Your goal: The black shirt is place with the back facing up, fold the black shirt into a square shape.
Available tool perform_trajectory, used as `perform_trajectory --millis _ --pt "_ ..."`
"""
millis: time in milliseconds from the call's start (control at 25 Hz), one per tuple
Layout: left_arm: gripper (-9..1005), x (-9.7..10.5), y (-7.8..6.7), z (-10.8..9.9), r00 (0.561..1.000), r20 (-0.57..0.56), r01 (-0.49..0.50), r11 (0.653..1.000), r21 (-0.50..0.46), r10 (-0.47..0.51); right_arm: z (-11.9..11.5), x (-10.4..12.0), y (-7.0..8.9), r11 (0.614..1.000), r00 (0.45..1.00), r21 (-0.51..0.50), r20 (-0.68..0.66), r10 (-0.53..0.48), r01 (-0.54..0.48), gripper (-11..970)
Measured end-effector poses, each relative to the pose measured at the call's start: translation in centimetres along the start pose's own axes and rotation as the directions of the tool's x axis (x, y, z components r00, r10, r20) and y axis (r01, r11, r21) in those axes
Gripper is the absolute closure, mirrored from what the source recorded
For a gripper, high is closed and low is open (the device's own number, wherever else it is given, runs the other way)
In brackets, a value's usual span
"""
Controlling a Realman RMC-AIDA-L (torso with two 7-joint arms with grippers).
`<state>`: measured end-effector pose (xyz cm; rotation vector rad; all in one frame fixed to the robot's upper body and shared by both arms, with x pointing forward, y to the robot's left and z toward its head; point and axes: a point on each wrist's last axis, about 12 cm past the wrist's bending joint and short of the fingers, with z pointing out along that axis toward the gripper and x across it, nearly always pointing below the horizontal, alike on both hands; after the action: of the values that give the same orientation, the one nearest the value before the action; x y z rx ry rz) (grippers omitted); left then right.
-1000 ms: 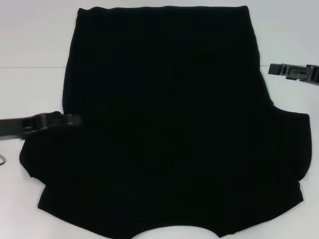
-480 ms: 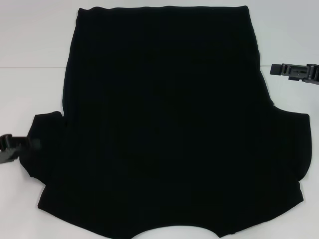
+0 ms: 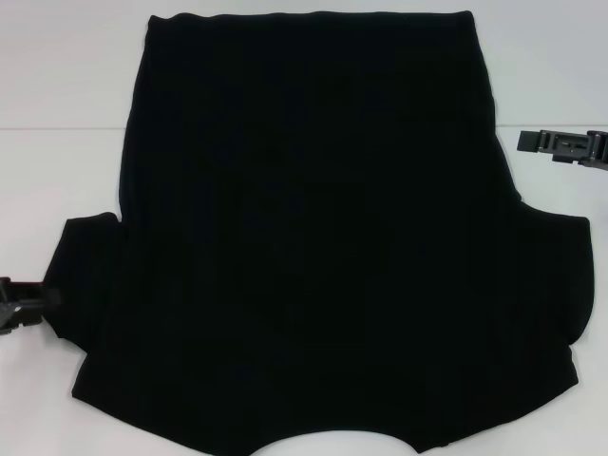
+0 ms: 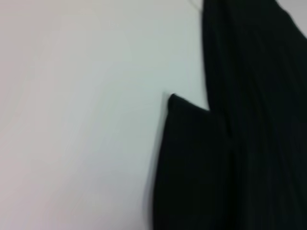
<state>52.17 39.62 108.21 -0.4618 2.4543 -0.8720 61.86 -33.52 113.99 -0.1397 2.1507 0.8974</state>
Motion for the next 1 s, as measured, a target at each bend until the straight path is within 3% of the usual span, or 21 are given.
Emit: perform_trajectory --millis 760,960,1000 --pt "554 0.4 -0.3 2.0 0.999 -0.037 -0.009 1.000 -0.022 0.008 -0.1 0.0 0.0 1.000 1.000 -0.007 0.004 0.004 -0.004 25" --pt "574 0.2 -0.6 2.2 0.999 -0.038 -0.020 1.000 -0.023 0.020 -0.2 0.0 0.0 1.000 1.000 -0.009 0.007 0.007 -0.006 26" --pt "615 0.2 -0.6 2.2 0.999 -0.038 -0.020 1.000 -0.023 0.019 -0.2 0.0 0.0 1.000 1.000 -0.009 0.007 0.006 -0.006 26"
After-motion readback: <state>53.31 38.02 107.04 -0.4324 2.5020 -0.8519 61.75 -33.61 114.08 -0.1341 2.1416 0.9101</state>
